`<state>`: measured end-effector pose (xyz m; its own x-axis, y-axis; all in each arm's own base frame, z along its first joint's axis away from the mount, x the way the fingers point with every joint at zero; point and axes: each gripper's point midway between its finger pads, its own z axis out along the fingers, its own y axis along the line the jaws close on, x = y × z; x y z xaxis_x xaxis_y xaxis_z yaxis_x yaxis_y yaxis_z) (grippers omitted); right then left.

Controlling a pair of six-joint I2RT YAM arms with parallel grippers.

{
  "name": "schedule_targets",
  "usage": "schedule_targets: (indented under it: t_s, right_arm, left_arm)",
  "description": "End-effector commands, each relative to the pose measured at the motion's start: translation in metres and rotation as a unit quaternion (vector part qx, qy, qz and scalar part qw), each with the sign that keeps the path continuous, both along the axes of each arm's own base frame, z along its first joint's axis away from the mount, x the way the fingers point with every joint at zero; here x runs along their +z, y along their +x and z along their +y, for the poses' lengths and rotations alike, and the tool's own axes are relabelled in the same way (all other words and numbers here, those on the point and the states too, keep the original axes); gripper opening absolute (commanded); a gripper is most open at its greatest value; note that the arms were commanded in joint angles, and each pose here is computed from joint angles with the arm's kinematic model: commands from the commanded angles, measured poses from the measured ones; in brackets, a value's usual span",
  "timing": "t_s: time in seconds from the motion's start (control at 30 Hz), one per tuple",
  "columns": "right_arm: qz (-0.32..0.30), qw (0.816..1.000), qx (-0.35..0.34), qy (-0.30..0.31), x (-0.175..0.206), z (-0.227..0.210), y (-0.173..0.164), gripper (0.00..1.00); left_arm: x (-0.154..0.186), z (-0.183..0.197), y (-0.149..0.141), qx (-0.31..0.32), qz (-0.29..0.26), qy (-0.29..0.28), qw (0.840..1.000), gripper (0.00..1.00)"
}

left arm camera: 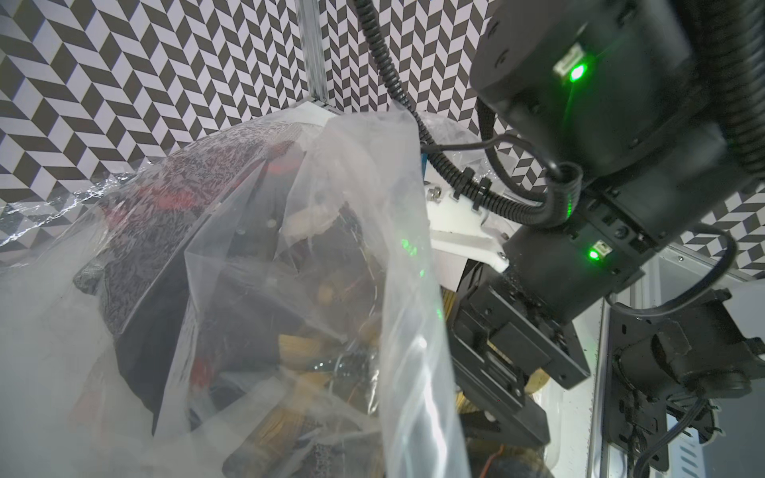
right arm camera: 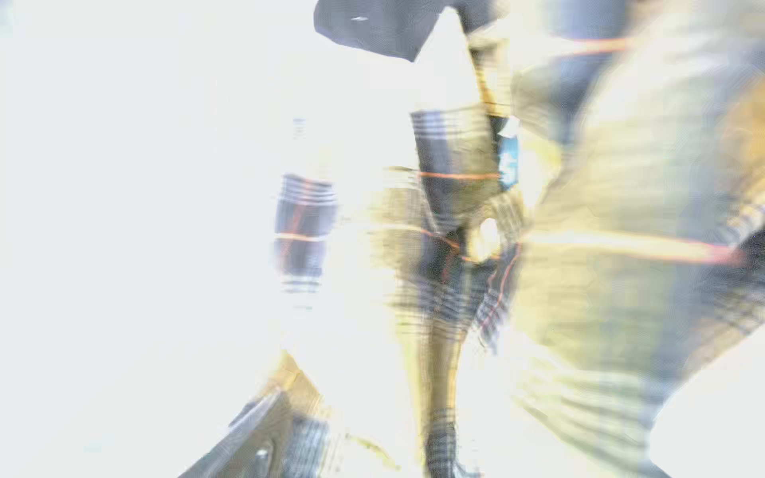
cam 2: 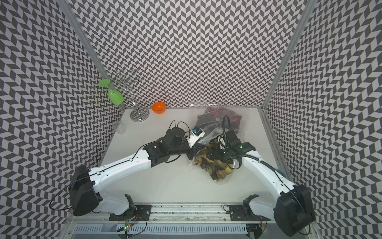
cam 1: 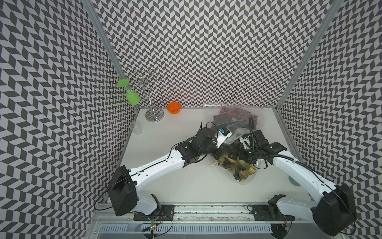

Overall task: Place the folded shirt into the vacuum bag
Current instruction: Place the shirt in the vacuum bag.

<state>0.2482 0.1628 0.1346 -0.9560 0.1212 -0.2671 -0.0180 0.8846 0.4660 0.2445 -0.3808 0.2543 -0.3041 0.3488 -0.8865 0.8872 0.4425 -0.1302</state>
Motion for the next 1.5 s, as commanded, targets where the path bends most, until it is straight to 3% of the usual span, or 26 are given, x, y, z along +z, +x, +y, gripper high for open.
schedule_targets:
  t_s: [0.0, 0.1, 0.33, 0.5, 0.67, 0.83, 0.97, 1.1, 1.23, 1.37, 1.47]
  right_arm:
    - [-0.029, 0.994, -0.061, -0.088, 0.008, -0.041, 0.008, 0.99]
    - [-0.031, 0.985, -0.093, -0.143, 0.015, -0.067, 0.006, 0.99]
    - [-0.055, 0.977, -0.123, -0.163, 0.040, -0.085, -0.002, 0.97]
    - [-0.018, 0.996, -0.089, -0.022, 0.030, -0.036, -0.026, 0.72]
    - [0.004, 0.986, -0.140, 0.085, 0.002, -0.016, -0.047, 0.56]
    - [0.050, 0.976, -0.141, 0.156, -0.028, 0.005, -0.055, 0.54]
    - [0.073, 0.970, -0.172, 0.157, -0.058, 0.002, -0.059, 0.66]
    - [0.037, 0.956, -0.258, 0.131, -0.067, -0.025, -0.037, 0.64]
    - [-0.006, 0.948, -0.299, 0.109, -0.059, -0.064, -0.006, 0.61]
    - [-0.025, 0.949, -0.311, 0.054, -0.060, -0.099, 0.021, 0.60]
    - [-0.027, 0.959, -0.278, 0.057, -0.049, -0.102, 0.037, 0.59]
  left_arm:
    - [0.025, -0.005, -0.008, -0.016, -0.015, -0.036, 0.999, 0.00]
    - [0.028, -0.005, -0.010, -0.019, -0.016, -0.040, 0.999, 0.00]
    - [0.028, -0.009, -0.016, -0.028, -0.011, -0.041, 0.999, 0.00]
    - [0.016, -0.026, -0.043, -0.055, 0.012, -0.043, 0.998, 0.00]
    - [-0.001, -0.030, -0.057, -0.058, 0.041, -0.052, 0.996, 0.00]
    - [-0.016, -0.030, -0.064, -0.063, 0.054, -0.040, 0.996, 0.00]
    - [-0.032, -0.029, -0.069, -0.064, 0.060, -0.023, 0.996, 0.00]
    - [-0.040, -0.024, -0.071, -0.061, 0.061, -0.011, 0.996, 0.00]
    - [-0.039, -0.019, -0.069, -0.052, 0.052, -0.009, 0.997, 0.00]
    - [-0.035, -0.022, -0.065, -0.048, 0.049, -0.011, 0.998, 0.00]
    - [-0.028, -0.025, -0.062, -0.045, 0.047, -0.021, 0.998, 0.00]
